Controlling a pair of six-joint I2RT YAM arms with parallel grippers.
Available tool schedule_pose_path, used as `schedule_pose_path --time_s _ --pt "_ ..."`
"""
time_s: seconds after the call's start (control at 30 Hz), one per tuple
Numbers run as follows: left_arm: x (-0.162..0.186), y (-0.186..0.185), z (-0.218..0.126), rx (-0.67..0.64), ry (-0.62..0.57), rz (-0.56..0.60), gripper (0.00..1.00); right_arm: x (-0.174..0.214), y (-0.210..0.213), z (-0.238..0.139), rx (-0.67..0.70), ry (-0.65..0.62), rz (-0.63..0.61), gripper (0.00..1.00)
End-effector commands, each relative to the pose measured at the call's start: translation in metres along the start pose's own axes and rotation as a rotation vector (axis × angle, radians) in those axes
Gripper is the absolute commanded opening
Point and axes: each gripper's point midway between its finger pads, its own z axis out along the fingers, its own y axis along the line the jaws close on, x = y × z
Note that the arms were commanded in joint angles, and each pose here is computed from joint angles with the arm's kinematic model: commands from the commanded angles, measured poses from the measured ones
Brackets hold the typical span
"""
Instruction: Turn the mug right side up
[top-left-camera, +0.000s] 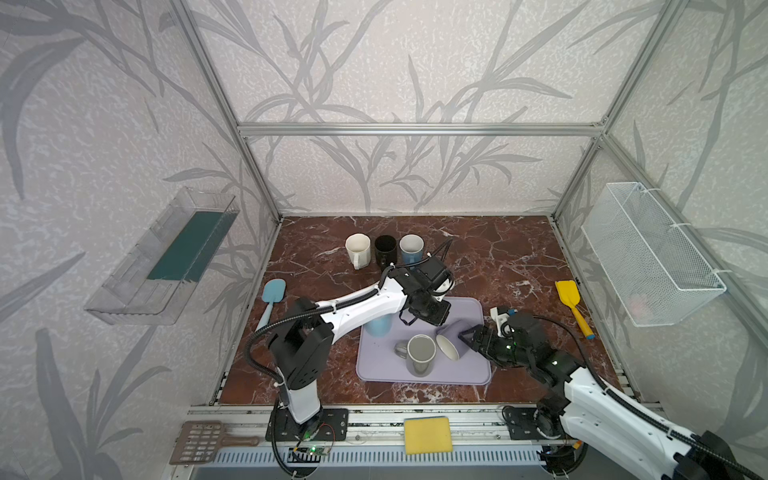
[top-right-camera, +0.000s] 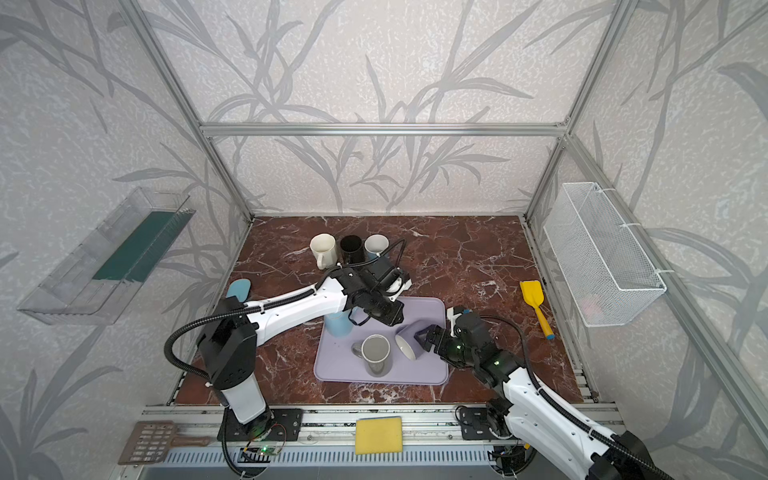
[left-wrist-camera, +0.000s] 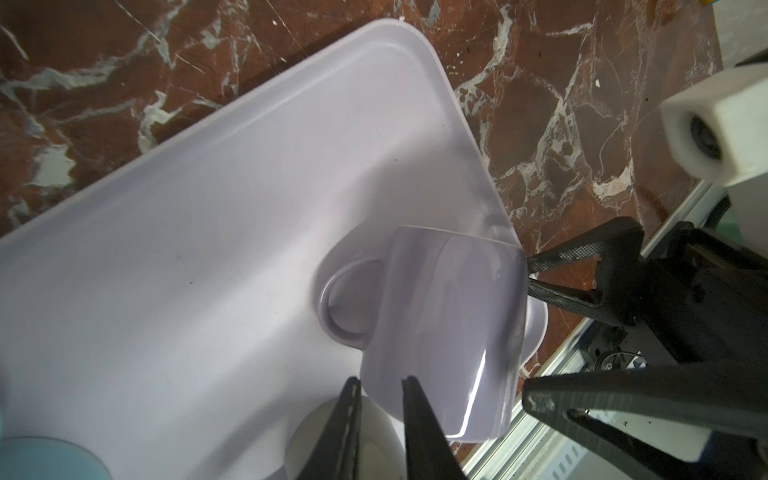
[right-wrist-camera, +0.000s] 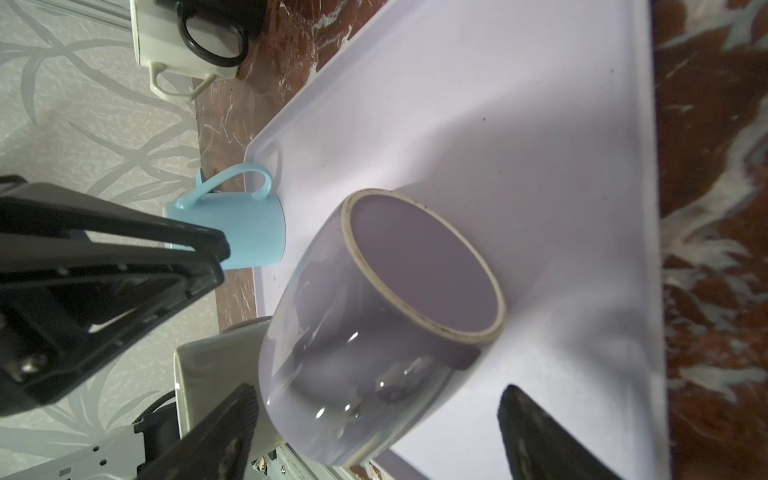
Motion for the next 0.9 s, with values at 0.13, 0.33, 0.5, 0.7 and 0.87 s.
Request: schedule_pose_path --time_s 0.13,0.33,0.5,0.7,0.87 --pt "0.012 -0.008 0.013 0.037 0.033 0.01 0.21 -0.014 0.013 0.005 -0.025 -0.031 0.032 0.99" --pt "0.018 -0.012 0.02 0.061 0.042 0.002 0.2 -0.019 0.018 0.009 -0.015 -0.029 0.035 0.99" --pt "0.023 -0.016 0.026 0.077 0.055 0.004 0.19 -0.018 0.02 0.017 -0.011 0.01 0.057 0.99" --pt "0.025 -0.019 0.031 0.09 0.058 0.004 0.19 -0.01 0.015 0.029 0.011 0.062 0.078 0.99" --pt "0.027 -0.017 0.033 0.085 0.056 -0.002 0.18 -0.008 0.008 0.029 0.044 0.065 0.07 1.0"
